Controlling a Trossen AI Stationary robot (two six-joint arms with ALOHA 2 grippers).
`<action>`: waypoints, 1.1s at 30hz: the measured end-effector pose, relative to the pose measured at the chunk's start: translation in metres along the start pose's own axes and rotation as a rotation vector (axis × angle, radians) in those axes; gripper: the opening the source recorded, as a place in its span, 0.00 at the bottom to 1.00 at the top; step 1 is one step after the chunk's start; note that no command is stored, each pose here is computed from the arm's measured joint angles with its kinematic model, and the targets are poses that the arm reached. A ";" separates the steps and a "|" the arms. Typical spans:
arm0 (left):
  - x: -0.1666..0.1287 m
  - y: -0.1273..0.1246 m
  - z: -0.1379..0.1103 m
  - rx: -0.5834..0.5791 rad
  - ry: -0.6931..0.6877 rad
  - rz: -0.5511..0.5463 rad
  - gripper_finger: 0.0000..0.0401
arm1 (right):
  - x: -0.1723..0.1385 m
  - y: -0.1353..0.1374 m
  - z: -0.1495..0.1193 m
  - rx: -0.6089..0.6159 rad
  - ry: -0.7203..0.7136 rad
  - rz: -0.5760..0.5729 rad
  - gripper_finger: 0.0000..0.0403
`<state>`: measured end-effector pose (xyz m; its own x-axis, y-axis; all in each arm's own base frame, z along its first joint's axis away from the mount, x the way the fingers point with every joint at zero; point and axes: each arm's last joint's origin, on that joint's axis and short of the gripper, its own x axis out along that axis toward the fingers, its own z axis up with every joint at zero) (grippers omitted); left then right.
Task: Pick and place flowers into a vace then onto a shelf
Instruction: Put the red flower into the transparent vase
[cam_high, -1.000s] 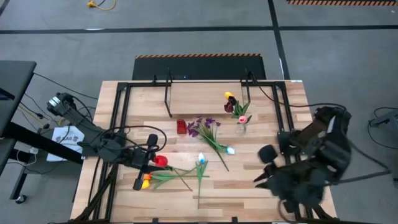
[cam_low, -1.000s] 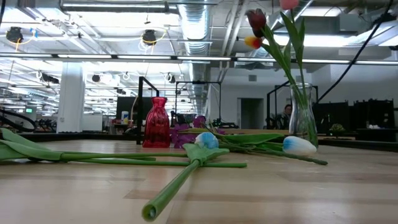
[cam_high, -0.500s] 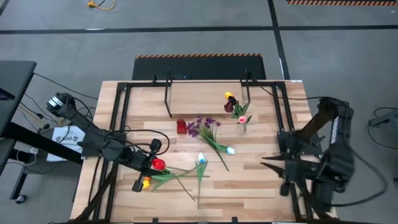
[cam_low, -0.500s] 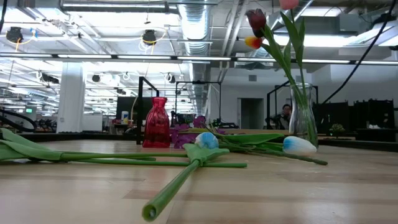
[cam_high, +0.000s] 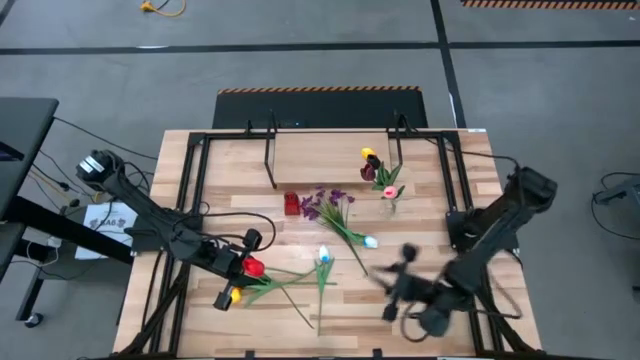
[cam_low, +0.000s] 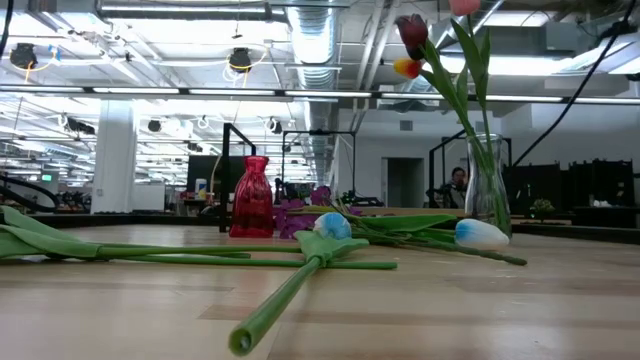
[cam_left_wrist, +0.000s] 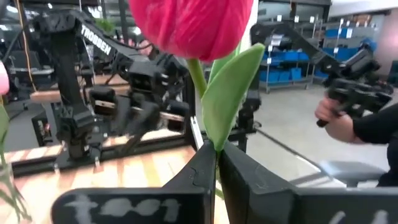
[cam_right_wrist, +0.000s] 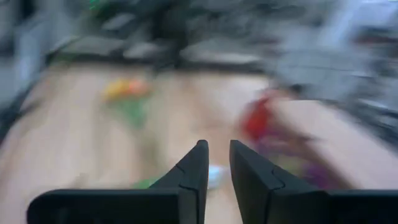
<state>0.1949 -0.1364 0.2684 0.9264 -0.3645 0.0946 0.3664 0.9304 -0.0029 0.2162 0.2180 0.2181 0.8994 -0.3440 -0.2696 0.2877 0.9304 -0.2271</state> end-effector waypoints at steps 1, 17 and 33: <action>0.000 0.000 -0.003 -0.004 0.008 0.000 0.00 | 0.011 0.007 0.000 -0.043 0.025 0.100 0.14; 0.004 -0.008 -0.015 -0.002 0.057 -0.022 0.00 | 0.076 -0.041 0.019 -0.219 -0.417 0.909 0.01; 0.027 -0.004 -0.040 0.008 0.136 0.065 0.00 | 0.118 -0.013 0.024 0.085 -0.523 0.717 0.05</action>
<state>0.2220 -0.1514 0.2313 0.9515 -0.3048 -0.0413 0.3052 0.9523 0.0038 0.3266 0.1683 0.2118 0.9017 0.4069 0.1463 -0.3972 0.9131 -0.0917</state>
